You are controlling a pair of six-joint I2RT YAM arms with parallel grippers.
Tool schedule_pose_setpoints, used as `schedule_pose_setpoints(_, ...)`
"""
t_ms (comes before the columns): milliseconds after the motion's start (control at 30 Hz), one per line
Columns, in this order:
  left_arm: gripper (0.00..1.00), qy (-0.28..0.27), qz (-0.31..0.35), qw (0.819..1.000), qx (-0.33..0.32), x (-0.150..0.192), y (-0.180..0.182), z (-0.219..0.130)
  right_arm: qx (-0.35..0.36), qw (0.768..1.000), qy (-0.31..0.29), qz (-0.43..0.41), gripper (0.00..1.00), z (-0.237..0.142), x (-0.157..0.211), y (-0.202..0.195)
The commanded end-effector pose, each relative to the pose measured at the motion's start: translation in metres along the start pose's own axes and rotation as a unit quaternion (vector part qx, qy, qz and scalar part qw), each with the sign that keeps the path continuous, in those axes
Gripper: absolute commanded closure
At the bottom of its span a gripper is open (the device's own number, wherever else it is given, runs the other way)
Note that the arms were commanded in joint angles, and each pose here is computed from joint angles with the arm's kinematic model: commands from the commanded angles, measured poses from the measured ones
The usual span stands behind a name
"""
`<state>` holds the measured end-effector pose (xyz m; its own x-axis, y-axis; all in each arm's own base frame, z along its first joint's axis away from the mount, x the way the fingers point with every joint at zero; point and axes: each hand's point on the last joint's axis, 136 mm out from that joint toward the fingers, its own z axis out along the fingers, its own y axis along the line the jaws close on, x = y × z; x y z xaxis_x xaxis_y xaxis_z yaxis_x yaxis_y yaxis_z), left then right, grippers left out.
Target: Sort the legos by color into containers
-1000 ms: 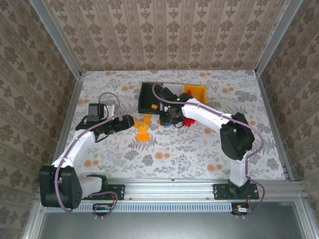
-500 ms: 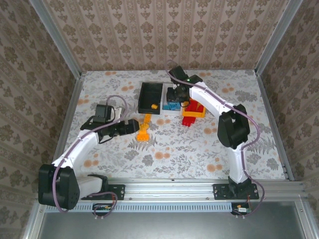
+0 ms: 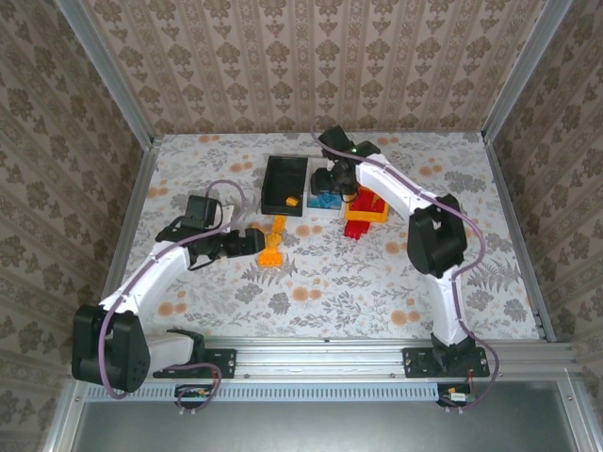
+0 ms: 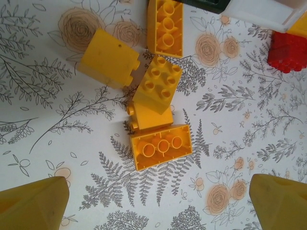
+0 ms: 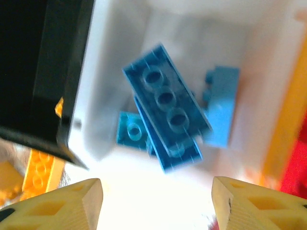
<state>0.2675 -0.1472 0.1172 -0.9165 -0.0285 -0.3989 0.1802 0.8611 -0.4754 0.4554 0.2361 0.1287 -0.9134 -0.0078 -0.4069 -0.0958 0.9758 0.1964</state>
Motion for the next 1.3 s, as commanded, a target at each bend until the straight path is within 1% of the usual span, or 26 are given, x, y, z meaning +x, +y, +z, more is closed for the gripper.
schedule_pose_setpoints(0,0.02,0.001,0.021,1.000,0.000,-0.005,-0.007,-0.001,0.001,0.999,-0.037,0.010,0.35,-0.052,0.011,-0.011)
schedule_pose_setpoints(100,0.01,0.005,0.038,0.999,0.000,-0.005,-0.015,0.006,0.021,0.999,-0.026,0.023,0.32,-0.058,0.050,-0.034)
schedule_pose_setpoints(267,0.00,0.021,0.058,0.998,0.006,-0.004,-0.032,0.022,0.041,0.998,0.008,0.049,0.26,-0.047,0.114,-0.062)
schedule_pose_setpoints(400,0.00,0.027,0.062,0.998,0.013,-0.004,-0.041,0.029,0.048,0.997,0.031,0.058,0.23,-0.032,0.140,-0.072)
schedule_pose_setpoints(500,0.00,0.025,0.060,0.998,0.010,-0.005,-0.041,0.029,0.047,0.996,0.033,0.063,0.23,-0.023,0.142,-0.071)
schedule_pose_setpoints(700,0.00,0.022,0.061,0.998,0.002,-0.003,-0.038,0.024,0.059,0.995,0.024,0.079,0.24,-0.008,0.134,-0.065)
schedule_pose_setpoints(1033,0.00,0.027,0.071,0.997,-0.004,0.004,-0.034,0.020,0.101,0.991,0.017,0.087,0.23,0.014,0.116,-0.063)
schedule_pose_setpoints(1267,0.00,0.022,0.059,0.998,-0.001,0.005,-0.024,0.016,0.112,0.989,0.027,0.088,0.24,0.029,0.110,-0.061)
